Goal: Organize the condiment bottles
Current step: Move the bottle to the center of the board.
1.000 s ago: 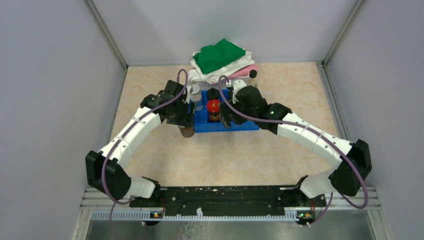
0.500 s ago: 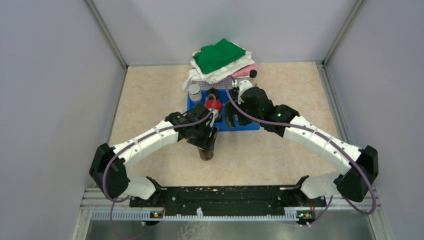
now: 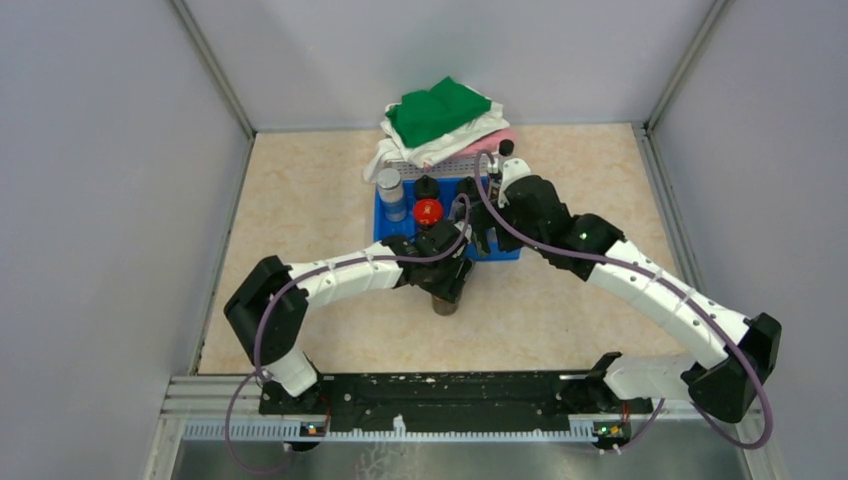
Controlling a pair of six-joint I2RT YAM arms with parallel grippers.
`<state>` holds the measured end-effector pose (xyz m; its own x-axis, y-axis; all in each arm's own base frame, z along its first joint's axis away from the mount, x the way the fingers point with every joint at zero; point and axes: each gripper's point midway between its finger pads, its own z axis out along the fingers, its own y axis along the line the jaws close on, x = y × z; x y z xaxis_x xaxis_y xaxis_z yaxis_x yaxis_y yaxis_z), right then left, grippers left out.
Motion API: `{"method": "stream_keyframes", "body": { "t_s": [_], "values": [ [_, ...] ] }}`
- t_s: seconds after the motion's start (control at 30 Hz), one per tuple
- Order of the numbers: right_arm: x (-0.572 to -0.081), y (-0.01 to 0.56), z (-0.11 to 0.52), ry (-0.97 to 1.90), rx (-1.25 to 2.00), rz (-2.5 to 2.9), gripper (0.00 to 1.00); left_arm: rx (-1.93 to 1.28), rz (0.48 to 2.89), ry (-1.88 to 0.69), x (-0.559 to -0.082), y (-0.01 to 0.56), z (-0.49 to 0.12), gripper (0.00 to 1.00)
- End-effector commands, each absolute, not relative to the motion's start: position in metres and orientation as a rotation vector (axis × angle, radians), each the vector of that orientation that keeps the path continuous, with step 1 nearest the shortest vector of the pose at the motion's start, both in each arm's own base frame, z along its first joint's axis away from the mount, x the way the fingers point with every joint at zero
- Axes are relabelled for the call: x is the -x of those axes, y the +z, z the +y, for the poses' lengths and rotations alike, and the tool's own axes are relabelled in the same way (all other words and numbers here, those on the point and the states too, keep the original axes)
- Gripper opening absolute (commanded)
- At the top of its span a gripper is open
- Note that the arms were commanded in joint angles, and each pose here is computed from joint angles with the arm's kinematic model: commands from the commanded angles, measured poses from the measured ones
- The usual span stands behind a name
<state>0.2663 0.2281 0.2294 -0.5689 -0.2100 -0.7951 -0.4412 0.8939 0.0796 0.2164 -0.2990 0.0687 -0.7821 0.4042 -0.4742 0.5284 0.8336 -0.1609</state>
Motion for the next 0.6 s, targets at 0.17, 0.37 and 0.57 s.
{"method": "stream_keyframes", "body": {
  "t_s": [0.17, 0.37, 0.57],
  "values": [
    [-0.267, 0.242, 0.215, 0.333, 0.448, 2.131, 0.96, -0.872, 2.479, -0.485, -0.231, 0.064, -0.339, 0.38],
    [-0.265, 0.244, 0.209, 0.314, 0.453, 2.124, 0.96, -1.041, 2.555, -0.484, -0.212, 0.051, -0.331, 0.38],
    [-0.261, 0.263, 0.200, 0.289, 0.515, 2.074, 0.97, -1.203, 2.577, -0.493, -0.193, 0.051, -0.316, 0.40]
  ]
}}
